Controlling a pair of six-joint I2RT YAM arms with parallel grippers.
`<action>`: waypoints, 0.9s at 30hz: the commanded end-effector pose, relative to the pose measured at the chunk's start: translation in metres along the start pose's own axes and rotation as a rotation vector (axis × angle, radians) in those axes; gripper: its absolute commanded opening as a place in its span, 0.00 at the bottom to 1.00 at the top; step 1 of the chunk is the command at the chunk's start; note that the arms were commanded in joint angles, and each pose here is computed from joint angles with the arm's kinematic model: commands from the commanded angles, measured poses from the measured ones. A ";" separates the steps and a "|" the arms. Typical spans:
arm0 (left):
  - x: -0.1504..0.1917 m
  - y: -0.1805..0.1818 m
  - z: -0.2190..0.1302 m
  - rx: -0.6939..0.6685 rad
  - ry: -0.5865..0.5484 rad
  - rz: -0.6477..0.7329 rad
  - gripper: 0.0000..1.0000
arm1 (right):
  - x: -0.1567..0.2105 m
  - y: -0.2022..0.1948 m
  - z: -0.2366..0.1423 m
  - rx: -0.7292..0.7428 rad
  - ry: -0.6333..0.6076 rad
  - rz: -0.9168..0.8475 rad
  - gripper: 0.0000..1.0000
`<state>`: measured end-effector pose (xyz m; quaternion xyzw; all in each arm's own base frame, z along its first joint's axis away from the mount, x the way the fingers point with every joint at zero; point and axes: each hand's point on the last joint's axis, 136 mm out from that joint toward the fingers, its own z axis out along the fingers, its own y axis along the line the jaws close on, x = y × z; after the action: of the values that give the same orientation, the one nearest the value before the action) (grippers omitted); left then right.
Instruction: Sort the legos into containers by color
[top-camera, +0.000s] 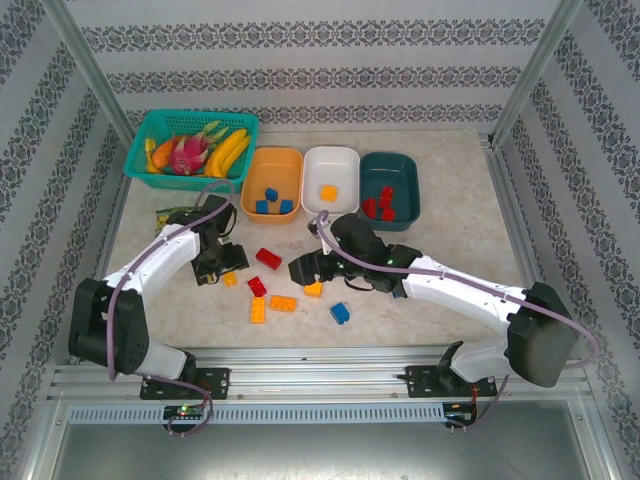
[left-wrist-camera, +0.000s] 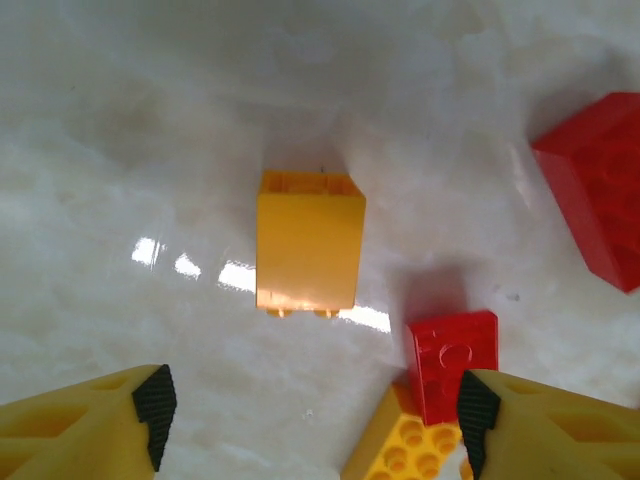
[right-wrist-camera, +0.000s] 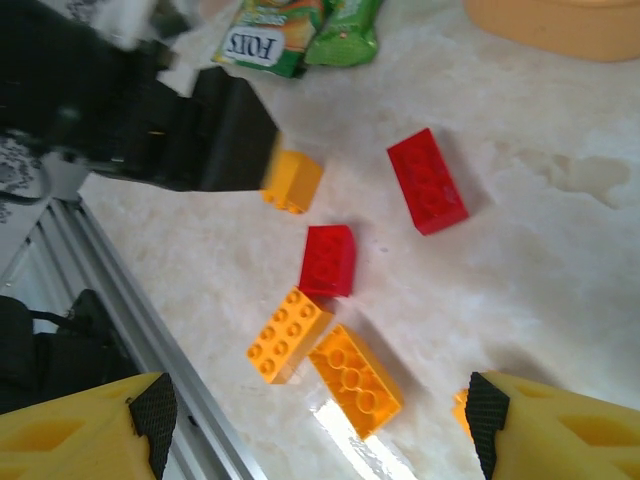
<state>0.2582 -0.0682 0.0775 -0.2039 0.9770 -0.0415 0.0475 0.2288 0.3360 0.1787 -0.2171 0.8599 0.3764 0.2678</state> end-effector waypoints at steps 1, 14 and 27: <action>-0.014 -0.006 0.017 0.018 0.007 0.061 0.72 | -0.004 0.010 -0.002 -0.035 -0.030 0.012 0.78; -0.019 0.003 0.054 -0.042 0.070 0.074 0.41 | -0.005 0.005 0.004 -0.022 -0.014 0.034 0.77; -0.067 -0.075 -0.044 0.120 -0.122 0.197 0.28 | -0.056 -0.042 -0.042 0.165 -0.204 0.125 0.76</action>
<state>0.3296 -0.0836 0.0988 -0.1450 0.9830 -0.0616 0.0947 0.2589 0.3116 0.1837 -0.1523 0.8736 0.3570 0.2934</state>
